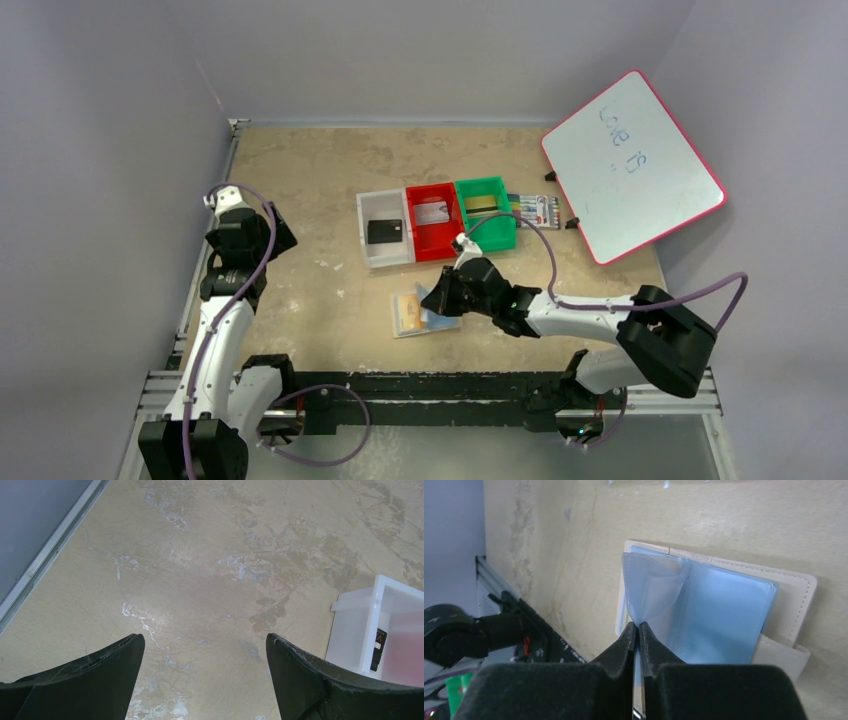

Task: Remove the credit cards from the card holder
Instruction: Remove the credit card from the card holder.

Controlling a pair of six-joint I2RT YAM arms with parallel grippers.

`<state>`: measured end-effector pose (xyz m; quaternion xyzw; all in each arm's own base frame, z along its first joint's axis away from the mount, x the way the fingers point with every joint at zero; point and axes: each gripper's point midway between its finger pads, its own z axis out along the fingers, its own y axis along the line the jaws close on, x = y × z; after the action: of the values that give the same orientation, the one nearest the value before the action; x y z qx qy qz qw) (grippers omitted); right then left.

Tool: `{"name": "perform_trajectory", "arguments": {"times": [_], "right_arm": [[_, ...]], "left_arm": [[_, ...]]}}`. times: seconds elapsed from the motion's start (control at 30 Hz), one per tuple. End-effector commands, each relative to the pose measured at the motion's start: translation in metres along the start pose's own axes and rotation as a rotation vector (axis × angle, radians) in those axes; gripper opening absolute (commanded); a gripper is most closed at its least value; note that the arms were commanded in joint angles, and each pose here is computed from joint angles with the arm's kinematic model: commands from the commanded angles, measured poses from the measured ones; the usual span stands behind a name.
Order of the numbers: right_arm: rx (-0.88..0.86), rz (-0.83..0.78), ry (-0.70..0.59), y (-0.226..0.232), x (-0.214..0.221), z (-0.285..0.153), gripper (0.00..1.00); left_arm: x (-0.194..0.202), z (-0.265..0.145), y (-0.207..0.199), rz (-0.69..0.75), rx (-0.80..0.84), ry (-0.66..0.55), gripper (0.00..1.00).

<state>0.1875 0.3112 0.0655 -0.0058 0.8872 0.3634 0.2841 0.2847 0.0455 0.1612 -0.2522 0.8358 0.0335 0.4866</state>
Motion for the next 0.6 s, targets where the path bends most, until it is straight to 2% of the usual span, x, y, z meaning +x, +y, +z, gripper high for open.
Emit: {"name": "perform_trajectory", "arguments": {"times": [0.0, 0.2, 0.33, 0.47, 0.57], "right_arm": [[-0.244, -0.024, -0.047, 0.057, -0.020, -0.008, 0.05], [-0.108, 0.060, -0.046, 0.023, -0.013, 0.001, 0.07], [-0.085, 0.103, -0.025, 0.010, -0.005, 0.007, 0.07], [-0.065, 0.127, -0.028, 0.002, -0.004, 0.010, 0.06], [-0.069, 0.146, -0.035, -0.001, -0.004, 0.008, 0.07]], "left_arm": [[-0.021, -0.004, -0.008, -0.011, 0.026, -0.048, 0.91], [-0.019, -0.006, -0.022, 0.005, 0.107, -0.024, 0.91], [-0.010, -0.014, -0.060, -0.010, 0.314, 0.045, 0.91], [0.015, -0.037, -0.106, -0.105, 0.576, 0.159, 0.85], [0.031, -0.061, -0.132, -0.075, 0.665, 0.188, 0.85]]}}
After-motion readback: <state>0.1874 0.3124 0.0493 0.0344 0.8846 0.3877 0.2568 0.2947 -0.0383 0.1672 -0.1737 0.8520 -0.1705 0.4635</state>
